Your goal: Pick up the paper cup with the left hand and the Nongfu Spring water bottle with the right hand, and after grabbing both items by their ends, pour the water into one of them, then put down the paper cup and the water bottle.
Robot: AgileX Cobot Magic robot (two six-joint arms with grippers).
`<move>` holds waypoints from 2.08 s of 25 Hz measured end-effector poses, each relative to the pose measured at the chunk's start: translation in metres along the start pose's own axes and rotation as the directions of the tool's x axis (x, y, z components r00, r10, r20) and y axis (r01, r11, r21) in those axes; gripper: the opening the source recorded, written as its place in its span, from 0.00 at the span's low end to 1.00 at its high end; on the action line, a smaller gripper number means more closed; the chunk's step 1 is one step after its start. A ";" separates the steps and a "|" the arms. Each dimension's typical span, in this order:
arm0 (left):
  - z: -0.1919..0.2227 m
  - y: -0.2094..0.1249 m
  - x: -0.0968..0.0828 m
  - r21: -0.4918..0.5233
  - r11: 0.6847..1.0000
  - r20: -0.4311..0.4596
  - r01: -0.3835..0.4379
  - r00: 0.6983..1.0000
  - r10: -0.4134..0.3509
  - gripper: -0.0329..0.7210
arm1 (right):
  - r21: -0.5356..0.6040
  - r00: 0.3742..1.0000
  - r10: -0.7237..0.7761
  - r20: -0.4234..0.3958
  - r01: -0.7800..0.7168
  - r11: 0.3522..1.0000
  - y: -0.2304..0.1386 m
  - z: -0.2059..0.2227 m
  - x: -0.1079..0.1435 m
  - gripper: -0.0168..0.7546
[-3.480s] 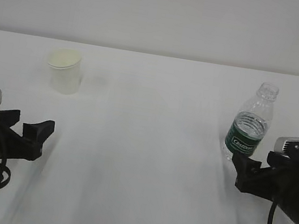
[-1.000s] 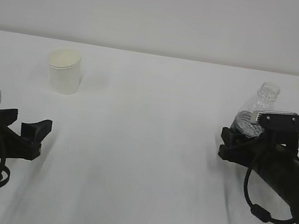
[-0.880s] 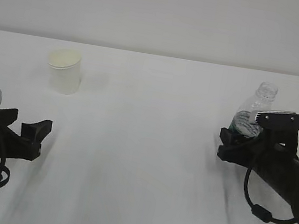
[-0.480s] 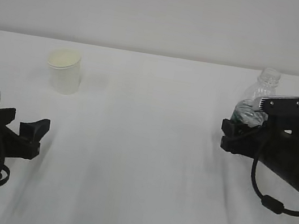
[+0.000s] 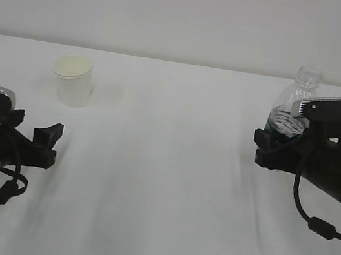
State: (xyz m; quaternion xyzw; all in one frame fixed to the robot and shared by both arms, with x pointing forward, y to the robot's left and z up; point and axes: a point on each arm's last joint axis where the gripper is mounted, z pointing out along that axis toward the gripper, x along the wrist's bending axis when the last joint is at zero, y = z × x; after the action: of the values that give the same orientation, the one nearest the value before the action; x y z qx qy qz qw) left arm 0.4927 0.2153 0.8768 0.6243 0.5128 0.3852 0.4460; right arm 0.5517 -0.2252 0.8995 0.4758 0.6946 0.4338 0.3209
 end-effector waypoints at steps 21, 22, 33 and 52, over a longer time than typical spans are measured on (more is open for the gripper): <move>0.068 0.003 0.027 -0.071 0.997 0.031 0.010 0.999 -0.008 0.80 | 0.039 0.999 0.014 -0.031 -0.012 0.999 -0.007 -0.010 0.004 0.61; 0.069 0.004 0.034 -0.075 0.997 0.033 0.013 0.999 -0.010 0.80 | 0.039 0.999 0.014 -0.031 -0.012 0.999 -0.007 -0.010 0.004 0.61; 0.092 -0.006 0.050 -0.055 0.998 0.134 0.009 0.991 -0.002 0.80 | 0.035 0.999 0.018 -0.031 -0.017 0.999 -0.007 -0.010 0.004 0.61; 0.139 -0.009 0.053 -0.076 0.997 0.138 -0.006 0.990 0.017 0.80 | 0.035 0.999 0.020 -0.032 -0.019 0.999 -0.006 -0.009 0.005 0.61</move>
State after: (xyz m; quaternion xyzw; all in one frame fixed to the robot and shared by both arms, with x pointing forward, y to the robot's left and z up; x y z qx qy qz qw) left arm 0.6302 0.2452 0.8272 0.6351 0.4622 0.3626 0.5015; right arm 0.5394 -0.2245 0.8973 0.4808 0.7024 0.4326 0.2972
